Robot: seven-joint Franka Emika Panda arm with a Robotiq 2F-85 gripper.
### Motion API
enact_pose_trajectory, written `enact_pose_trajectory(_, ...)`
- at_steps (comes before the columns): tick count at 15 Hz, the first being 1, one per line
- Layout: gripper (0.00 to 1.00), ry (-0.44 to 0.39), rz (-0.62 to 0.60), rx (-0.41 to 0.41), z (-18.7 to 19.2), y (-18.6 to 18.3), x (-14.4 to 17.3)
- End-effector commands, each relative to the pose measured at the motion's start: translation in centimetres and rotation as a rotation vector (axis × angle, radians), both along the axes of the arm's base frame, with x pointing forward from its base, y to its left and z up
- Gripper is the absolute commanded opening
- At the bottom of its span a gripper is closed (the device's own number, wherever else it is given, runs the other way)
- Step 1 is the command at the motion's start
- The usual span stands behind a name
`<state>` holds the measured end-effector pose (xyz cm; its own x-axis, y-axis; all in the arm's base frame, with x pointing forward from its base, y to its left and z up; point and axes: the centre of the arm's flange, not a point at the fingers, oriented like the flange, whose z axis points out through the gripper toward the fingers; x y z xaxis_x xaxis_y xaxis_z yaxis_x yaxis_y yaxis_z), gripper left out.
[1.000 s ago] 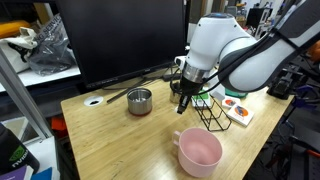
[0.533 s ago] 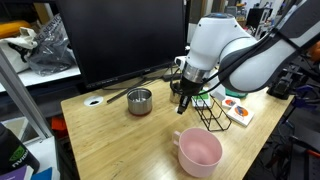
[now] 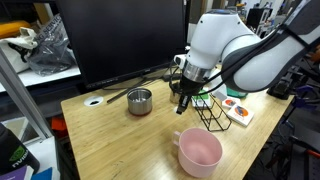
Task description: Pick the object in the silver bowl and put it in the pink cup
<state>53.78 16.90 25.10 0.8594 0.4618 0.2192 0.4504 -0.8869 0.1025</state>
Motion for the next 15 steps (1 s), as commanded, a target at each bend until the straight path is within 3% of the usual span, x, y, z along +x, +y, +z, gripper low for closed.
enact_pose_trajectory(1,0.06,-0.041,0.037,-0.005,2.7,0.1,-2.9)
enact_pose_trajectory(6,0.06,-0.084,0.134,0.022,5.5,1.0,-6.3)
enact_pose_trajectory(10,0.06,-0.085,0.276,0.072,6.1,2.8,-9.2)
enact_pose_trajectory(15,0.06,-0.122,0.362,0.103,7.2,3.0,-11.9)
